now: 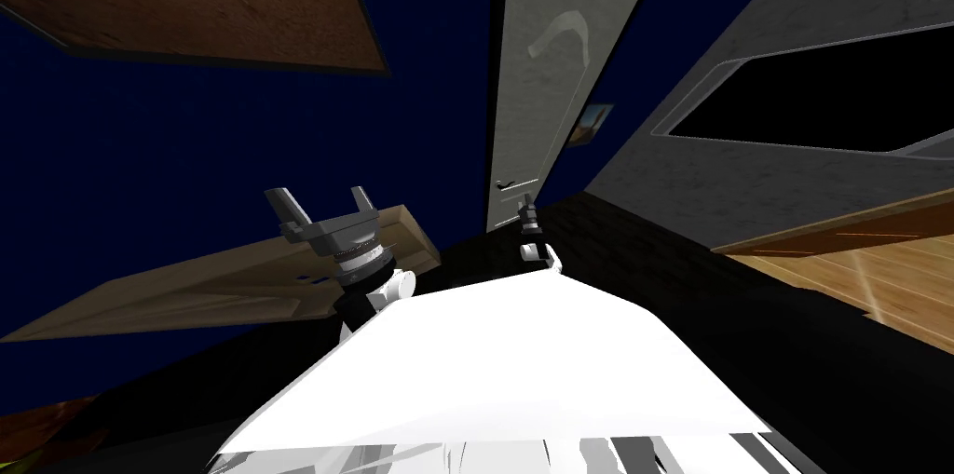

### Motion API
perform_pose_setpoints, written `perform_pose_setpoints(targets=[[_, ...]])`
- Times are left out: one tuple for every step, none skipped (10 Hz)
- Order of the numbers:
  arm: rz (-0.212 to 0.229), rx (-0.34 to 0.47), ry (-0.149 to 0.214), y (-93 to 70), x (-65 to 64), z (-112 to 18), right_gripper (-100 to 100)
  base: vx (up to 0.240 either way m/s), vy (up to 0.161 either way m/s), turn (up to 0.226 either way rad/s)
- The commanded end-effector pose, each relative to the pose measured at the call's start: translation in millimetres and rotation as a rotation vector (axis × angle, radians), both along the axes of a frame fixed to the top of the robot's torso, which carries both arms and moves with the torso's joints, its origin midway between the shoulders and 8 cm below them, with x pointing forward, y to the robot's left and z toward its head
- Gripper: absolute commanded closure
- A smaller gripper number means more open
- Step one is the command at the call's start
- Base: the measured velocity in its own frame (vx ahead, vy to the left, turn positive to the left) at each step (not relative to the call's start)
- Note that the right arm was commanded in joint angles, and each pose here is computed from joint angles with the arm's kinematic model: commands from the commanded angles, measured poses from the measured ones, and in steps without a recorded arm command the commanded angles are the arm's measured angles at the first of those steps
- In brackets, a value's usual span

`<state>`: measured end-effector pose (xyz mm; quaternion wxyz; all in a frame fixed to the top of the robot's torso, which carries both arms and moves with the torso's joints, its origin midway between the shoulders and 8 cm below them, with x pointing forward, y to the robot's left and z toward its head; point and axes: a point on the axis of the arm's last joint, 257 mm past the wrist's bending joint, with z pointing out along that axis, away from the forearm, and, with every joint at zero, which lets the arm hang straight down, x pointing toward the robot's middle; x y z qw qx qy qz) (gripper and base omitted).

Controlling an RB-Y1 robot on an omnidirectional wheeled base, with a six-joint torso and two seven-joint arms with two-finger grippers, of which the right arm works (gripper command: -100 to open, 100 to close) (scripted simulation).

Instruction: Pull the door open

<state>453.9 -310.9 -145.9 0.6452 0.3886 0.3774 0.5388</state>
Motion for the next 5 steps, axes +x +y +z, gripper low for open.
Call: perform_pose_setpoints(targets=[[0.001,0.001,0.015,-1.1,3.0,-8.4,-100,0.029,-0.053,0.060],[0.004,0.001,0.030,-1.9,9.0,-17.5,-100,0.032,-0.070,0.099],[0.008,-0.001,0.032,-1.9,14.6,-20.1,-100,0.055,-0.098,0.163],[0.006,0.002,0.051,-3.0,15.0,-29.8,-100,0.039,-0.074,0.062],[0.008,0.002,0.069,-4.1,20.7,-39.8,-100,0.023,-0.066,0.094]])
